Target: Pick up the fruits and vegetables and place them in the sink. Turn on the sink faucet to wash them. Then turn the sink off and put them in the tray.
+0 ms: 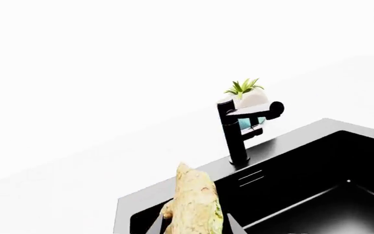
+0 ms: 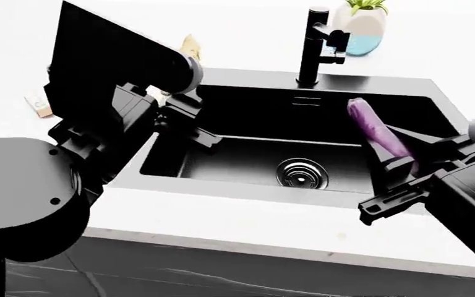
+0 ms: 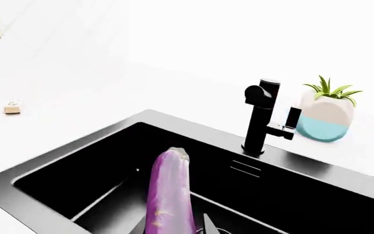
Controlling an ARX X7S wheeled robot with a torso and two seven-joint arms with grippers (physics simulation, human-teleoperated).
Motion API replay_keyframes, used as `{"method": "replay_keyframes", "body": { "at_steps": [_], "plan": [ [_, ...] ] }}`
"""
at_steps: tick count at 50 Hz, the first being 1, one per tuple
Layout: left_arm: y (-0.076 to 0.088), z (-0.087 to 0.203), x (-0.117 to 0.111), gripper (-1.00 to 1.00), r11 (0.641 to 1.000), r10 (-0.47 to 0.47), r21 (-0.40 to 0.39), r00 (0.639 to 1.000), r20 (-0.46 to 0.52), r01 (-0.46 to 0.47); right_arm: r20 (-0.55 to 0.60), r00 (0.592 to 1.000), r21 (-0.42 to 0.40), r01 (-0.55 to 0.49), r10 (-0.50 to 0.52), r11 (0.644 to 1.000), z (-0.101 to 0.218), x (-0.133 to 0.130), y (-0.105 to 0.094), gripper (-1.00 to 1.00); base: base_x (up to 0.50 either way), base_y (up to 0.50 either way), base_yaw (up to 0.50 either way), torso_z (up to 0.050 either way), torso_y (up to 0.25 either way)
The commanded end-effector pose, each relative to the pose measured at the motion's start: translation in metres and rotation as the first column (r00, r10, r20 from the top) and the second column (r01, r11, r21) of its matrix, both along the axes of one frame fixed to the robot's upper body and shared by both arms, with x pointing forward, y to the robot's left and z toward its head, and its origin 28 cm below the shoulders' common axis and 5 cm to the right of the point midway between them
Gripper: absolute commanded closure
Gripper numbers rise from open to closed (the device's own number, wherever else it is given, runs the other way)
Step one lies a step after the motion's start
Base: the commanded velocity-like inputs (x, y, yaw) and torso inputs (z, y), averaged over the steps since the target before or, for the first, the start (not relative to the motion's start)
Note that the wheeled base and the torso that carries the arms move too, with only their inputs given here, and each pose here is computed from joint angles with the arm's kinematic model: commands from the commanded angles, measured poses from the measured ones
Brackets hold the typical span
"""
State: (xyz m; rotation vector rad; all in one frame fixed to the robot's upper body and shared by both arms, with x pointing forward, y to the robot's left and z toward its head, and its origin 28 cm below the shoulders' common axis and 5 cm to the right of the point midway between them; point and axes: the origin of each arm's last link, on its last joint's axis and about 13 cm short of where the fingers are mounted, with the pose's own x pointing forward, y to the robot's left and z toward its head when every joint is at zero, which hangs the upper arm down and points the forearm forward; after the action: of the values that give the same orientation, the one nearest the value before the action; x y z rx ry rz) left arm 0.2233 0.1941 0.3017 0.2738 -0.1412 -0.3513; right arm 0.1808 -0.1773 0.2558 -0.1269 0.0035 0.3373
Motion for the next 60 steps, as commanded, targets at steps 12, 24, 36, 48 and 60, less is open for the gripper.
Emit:
{"method": "replay_keyframes", "body": {
  "at_steps": [12,24,36,48,60],
  "plan": [
    [0.014,0.007,0.010,1.00,0.998,0.063,0.031,0.998,-0.010,-0.062,-0.025,0.999,-0.050,0.033,-0.034,0.998,0.013,0.011,-0.003,1.00,0.04,-0.16,-0.33,0.050,0.000],
    [0.018,0.001,0.006,1.00,0.997,0.060,0.053,0.998,-0.013,-0.060,-0.039,0.999,-0.091,0.030,-0.034,0.995,0.016,0.016,-0.001,1.00,0.31,-0.40,0.00,0.050,0.000],
    [0.022,0.003,0.005,1.00,0.996,0.075,0.054,0.997,-0.009,-0.075,-0.023,1.000,-0.148,0.013,-0.017,0.989,0.024,0.016,0.003,1.00,0.46,-0.07,0.00,0.050,0.000],
    [0.021,0.003,0.005,1.00,0.995,0.072,0.063,0.997,-0.012,-0.071,-0.030,0.999,-0.151,0.029,-0.034,0.988,0.027,0.017,0.001,1.00,0.50,0.03,0.00,0.050,0.000],
    [0.021,0.001,0.005,1.00,0.995,0.063,0.079,0.998,-0.025,-0.061,-0.035,0.999,-0.168,0.031,-0.037,0.985,0.026,0.020,0.002,1.00,0.48,0.03,0.00,0.008,0.000]
  ]
}}
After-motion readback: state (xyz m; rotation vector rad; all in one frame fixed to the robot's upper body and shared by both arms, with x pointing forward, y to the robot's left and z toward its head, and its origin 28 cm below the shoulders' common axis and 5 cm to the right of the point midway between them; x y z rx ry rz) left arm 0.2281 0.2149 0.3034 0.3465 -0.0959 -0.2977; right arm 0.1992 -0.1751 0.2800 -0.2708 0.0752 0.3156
